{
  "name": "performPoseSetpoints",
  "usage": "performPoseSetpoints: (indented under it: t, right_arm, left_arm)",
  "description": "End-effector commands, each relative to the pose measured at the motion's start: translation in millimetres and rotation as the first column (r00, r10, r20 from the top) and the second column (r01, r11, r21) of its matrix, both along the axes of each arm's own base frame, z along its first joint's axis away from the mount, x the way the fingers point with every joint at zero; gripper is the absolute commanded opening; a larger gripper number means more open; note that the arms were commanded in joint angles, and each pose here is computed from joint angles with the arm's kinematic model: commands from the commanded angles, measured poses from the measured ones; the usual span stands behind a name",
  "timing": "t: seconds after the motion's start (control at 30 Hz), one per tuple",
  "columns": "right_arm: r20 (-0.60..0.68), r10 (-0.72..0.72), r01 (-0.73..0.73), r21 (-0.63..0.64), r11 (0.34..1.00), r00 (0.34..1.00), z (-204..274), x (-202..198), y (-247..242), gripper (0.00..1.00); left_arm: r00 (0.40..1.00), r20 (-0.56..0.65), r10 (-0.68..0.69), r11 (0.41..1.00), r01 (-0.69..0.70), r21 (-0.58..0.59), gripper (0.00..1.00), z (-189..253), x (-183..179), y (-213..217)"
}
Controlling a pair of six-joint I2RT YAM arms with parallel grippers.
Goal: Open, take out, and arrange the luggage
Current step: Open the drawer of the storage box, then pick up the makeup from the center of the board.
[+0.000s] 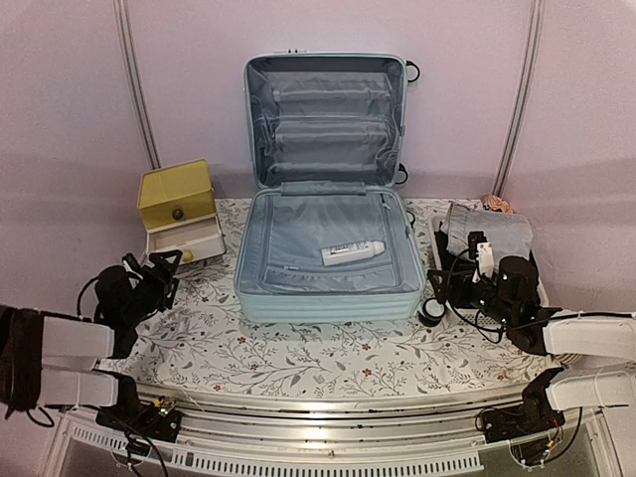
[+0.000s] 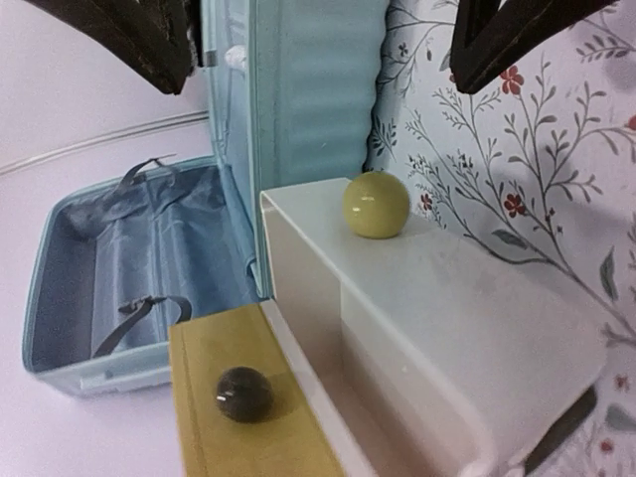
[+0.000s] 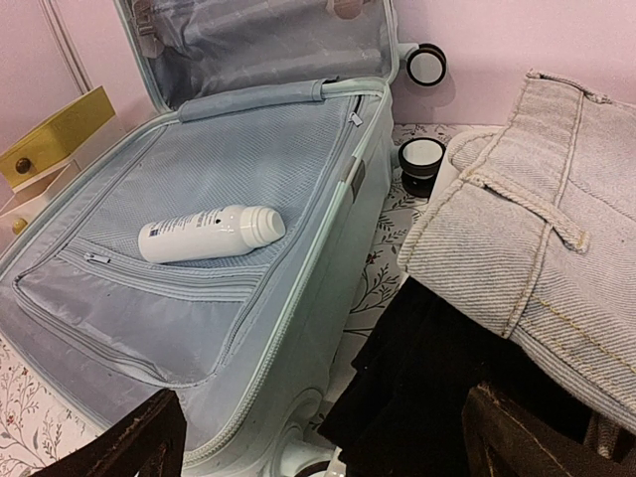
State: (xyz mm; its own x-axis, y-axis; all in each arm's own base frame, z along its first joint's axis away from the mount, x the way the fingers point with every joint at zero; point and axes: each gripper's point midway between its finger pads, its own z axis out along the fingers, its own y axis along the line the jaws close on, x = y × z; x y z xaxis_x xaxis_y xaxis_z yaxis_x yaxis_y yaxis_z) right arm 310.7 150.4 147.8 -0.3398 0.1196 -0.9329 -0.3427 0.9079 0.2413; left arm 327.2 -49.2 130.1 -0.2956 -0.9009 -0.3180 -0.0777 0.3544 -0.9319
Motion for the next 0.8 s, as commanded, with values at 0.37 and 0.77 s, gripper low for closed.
performPoseSetpoints:
  t: [0.37, 0.77]
  right_arm:
    - [-0.028, 0.015, -0.015, -0.010, 1.000, 0.999, -11.1, -2.9, 0.8, 0.99]
    - [-0.031, 0.023, -0.024, -0.010, 1.000, 0.999, -11.3, -3.1, 2.6, 0.99]
  left_arm:
    - [0.875, 0.042, -0.482, 0.604, 0.297, 0.740, 0.92, 105.4, -4.3, -99.2]
    - [0.491, -0.446, -0.748, -0.153, 0.527, 0.836, 0.97, 28.8, 42.8, -265.0]
